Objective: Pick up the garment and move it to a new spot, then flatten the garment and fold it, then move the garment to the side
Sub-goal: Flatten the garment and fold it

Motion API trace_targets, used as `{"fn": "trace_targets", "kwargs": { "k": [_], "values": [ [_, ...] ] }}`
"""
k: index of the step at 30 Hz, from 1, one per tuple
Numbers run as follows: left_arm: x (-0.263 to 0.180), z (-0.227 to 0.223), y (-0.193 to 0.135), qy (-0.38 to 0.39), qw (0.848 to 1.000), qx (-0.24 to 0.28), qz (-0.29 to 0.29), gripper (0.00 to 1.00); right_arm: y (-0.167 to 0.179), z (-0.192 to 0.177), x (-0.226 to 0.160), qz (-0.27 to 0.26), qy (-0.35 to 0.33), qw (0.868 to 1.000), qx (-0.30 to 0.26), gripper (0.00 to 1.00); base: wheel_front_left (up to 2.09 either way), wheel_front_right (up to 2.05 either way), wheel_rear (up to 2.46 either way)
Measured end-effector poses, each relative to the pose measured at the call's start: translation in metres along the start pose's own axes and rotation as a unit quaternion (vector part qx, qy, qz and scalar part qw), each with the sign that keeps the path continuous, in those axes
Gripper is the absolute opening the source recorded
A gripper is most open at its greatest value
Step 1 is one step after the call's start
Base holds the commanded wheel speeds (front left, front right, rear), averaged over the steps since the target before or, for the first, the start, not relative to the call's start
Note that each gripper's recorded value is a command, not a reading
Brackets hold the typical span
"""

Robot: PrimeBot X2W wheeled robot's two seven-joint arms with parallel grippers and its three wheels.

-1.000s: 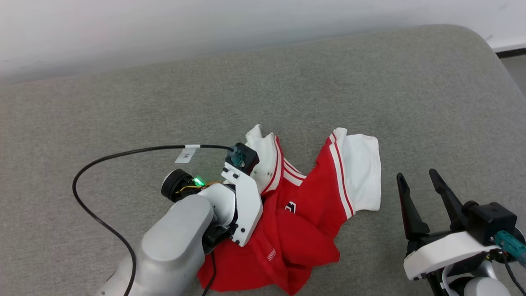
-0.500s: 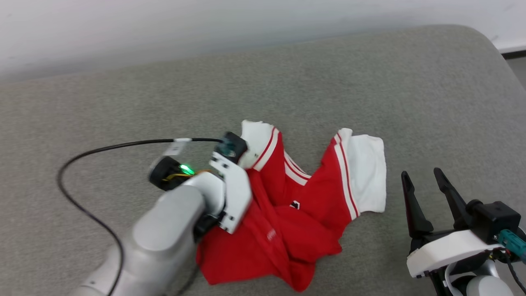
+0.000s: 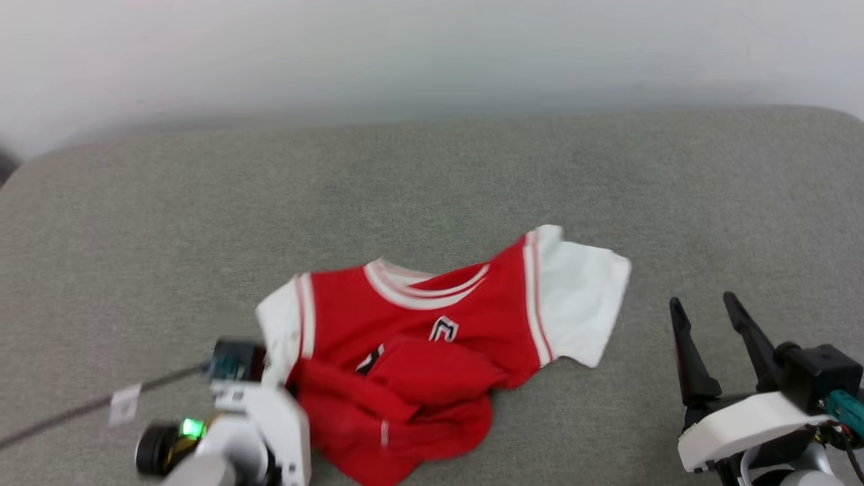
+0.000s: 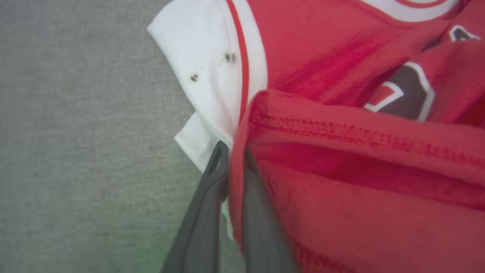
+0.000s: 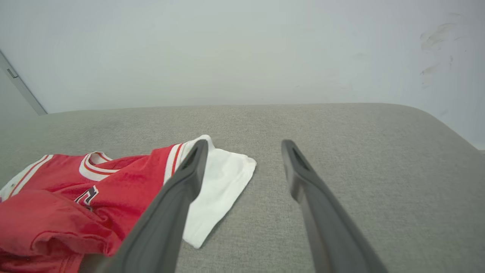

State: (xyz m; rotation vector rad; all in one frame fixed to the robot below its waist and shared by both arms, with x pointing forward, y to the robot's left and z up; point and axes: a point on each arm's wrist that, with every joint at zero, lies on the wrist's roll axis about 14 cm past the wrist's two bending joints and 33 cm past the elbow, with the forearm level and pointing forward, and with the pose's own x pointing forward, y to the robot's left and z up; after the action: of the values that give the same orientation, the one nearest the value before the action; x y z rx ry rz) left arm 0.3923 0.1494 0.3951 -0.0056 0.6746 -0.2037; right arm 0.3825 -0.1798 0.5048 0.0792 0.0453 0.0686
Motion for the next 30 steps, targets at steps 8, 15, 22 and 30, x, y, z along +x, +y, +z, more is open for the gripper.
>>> {"fn": "trace_targets", "kwargs": {
  "k": [8, 15, 22, 30],
  "values": [
    [-0.038, -0.051, -0.007, 0.013, 0.996, -0.090, 0.015, 1.00, 0.004, 0.005, -0.006, 0.005, -0.002, 1.000, -0.005, 1.00, 0.00, 0.00, 0.00],
    [-0.052, -0.006, -0.026, -0.087, 0.994, -0.069, -0.009, 1.00, 0.011, 0.019, -0.013, 0.015, -0.017, 1.000, -0.011, 1.00, 0.00, 0.00, 0.00],
    [-0.073, 0.040, -0.036, -0.170, 0.984, -0.039, -0.027, 1.00, 0.012, 0.024, -0.026, 0.015, -0.024, 1.000, -0.012, 1.00, 0.00, 0.00, 0.00],
    [-0.107, 0.101, -0.018, -0.317, 0.948, -0.039, 0.009, 1.00, 0.009, 0.032, -0.031, 0.010, -0.036, 0.999, -0.014, 1.00, 0.00, 0.00, 0.00]
  ]
}}
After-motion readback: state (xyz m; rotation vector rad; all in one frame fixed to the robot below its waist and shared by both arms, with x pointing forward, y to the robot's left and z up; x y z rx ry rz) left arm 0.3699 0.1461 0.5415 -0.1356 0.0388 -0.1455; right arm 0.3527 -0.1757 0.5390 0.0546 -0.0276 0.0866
